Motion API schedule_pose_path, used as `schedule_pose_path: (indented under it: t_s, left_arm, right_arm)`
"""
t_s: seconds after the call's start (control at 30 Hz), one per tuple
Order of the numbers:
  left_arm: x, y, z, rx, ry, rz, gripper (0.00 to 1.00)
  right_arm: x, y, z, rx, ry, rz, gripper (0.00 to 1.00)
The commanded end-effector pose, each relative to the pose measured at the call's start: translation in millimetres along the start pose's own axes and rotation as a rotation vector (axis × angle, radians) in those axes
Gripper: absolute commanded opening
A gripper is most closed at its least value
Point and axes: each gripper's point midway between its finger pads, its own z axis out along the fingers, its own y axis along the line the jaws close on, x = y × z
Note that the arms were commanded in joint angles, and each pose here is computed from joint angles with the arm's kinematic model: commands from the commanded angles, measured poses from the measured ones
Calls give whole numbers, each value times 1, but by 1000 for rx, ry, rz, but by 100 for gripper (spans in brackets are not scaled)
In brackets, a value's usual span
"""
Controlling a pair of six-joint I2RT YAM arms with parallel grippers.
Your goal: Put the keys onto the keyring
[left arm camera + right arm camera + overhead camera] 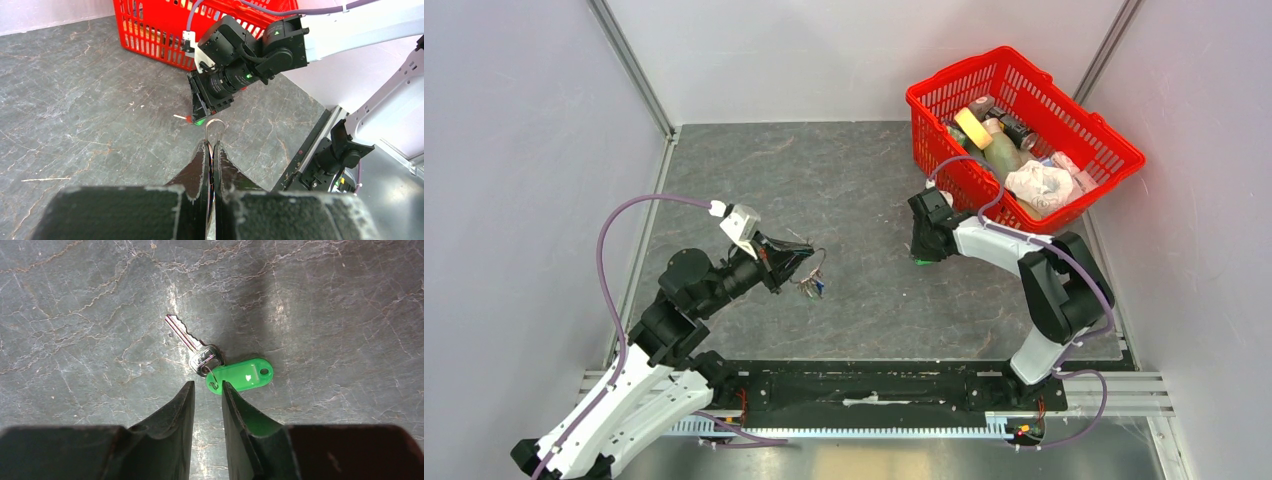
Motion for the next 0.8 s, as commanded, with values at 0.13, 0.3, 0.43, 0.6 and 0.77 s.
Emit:
schedule_pose_path:
  t_s: [0.13,0.3,0.43,0.6,0.77]
  left_arm:
    - [-30,-9,-3,26,-87,-8,2]
    - [-30,-9,-3,27,-88,-10,2]
    - [-30,-9,-3,27,-87,-11,2]
    - [-30,-9,-3,27,-88,-11,2]
    - [-30,-9,-4,28,-86,-12,2]
  right_arm:
    - [-2,3,4,-7,5,21,26]
    - [0,2,6,-4,15,20,23]
    - [-1,3,6,-6,14,22,15]
    - [-2,4,6,-9,13,15,0]
    - [-13,10,-10,-52,-32,-16,0]
